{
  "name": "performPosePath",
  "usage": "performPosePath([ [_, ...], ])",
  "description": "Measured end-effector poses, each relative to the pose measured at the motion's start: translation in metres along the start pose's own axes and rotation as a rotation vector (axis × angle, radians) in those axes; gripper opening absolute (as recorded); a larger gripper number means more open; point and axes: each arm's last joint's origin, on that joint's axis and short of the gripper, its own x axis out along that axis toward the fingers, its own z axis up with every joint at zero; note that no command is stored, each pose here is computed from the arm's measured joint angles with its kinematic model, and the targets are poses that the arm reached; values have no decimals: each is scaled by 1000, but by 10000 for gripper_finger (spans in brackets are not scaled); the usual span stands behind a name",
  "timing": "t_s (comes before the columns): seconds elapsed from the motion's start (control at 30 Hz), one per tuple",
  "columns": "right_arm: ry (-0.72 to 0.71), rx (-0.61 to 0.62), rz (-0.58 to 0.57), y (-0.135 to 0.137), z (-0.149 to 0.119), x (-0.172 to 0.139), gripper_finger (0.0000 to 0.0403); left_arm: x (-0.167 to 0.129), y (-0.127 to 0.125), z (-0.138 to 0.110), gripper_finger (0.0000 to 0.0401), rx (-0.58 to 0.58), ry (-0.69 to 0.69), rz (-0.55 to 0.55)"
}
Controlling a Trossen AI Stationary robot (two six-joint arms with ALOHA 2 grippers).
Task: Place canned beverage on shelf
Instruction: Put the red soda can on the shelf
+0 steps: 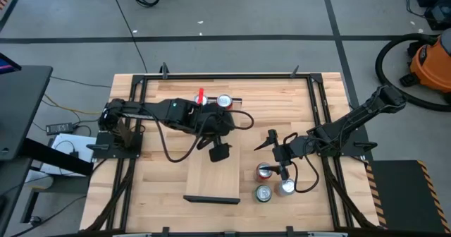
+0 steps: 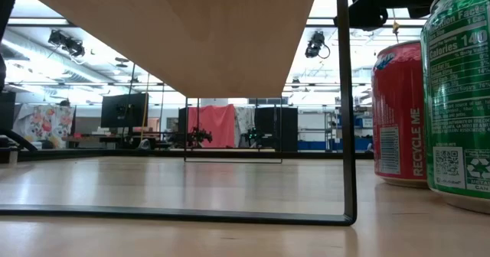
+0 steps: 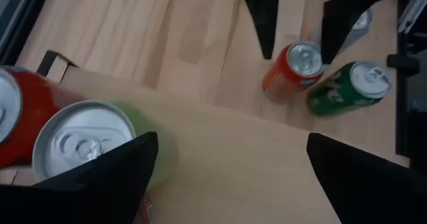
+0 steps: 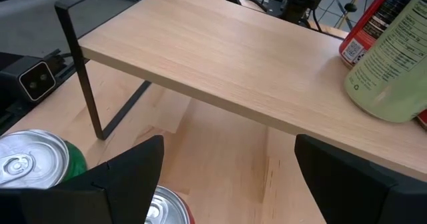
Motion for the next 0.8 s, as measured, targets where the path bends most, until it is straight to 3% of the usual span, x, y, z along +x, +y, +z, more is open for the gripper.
performPosePath([
  [0.47,-16,-35,-69,-2,2,0,348,2,-10,17,396,0,-194,6],
  [0.63,-25,-35,-123,-4,4,-2,348,11,-12,12,396,-159,-141,15],
  [0.8,-20,-25,-149,-9,5,-14,348,13,-29,2,396,-127,-114,44],
])
